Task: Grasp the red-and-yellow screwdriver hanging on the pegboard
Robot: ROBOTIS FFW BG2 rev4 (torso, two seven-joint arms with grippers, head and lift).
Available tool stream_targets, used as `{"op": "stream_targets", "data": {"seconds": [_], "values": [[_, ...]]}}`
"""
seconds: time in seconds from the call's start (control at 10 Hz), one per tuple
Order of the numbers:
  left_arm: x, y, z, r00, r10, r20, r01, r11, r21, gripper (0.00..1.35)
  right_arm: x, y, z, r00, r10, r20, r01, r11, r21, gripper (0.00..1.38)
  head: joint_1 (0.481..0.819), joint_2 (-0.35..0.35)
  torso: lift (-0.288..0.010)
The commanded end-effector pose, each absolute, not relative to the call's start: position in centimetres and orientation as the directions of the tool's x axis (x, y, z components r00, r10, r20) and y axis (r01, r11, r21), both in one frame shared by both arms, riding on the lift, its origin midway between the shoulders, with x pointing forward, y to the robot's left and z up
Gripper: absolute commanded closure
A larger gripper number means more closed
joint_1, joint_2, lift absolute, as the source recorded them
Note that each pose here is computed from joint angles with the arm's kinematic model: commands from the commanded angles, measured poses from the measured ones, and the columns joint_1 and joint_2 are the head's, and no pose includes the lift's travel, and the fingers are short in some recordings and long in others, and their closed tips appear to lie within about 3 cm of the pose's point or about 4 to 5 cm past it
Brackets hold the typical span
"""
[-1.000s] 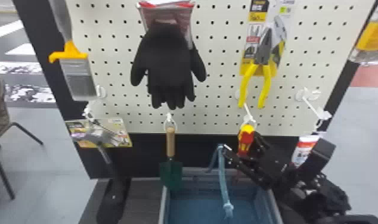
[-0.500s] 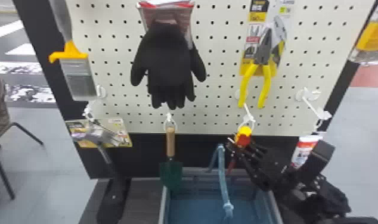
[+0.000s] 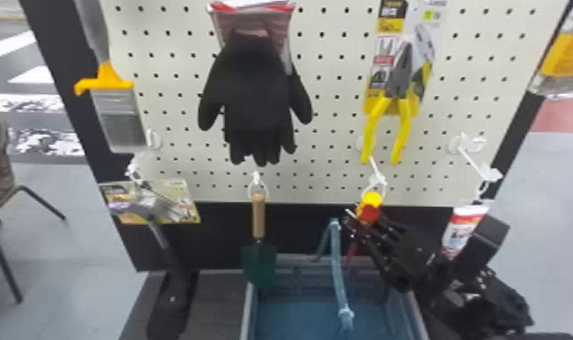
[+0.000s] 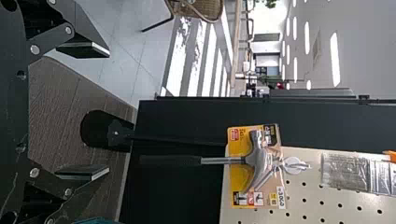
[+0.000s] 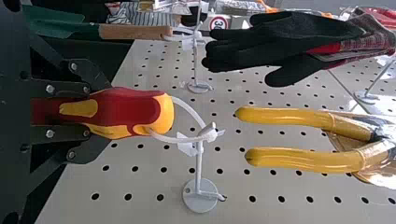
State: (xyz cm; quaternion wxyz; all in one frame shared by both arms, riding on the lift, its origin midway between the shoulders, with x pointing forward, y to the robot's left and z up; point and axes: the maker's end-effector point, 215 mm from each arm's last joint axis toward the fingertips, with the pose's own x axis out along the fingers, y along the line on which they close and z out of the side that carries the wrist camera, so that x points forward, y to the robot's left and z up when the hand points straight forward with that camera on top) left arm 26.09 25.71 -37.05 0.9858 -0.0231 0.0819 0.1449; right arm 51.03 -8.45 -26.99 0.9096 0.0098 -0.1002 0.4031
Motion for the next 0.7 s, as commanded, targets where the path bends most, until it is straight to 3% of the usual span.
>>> {"op": "stream_targets", "data": {"seconds": [0.0,0.6], "values": [[26.11,25.69,-37.00,0.945,0.282,-0.167,-0.289,0.957,-0.023,0.40,51.00,-8.47,-26.88,0.656,0.730,0.192,-0.734,0.676,-0.064,1.14,0.549,0.000,-0.100],[26.10,25.61,-37.05,0.945,0.281,-0.169,-0.288,0.957,-0.023,0.40,51.01,-8.51,-26.71,0.656,0.730,0.192,-0.733,0.677,-0.071,1.14,0.549,0.000,-0.100]]}}
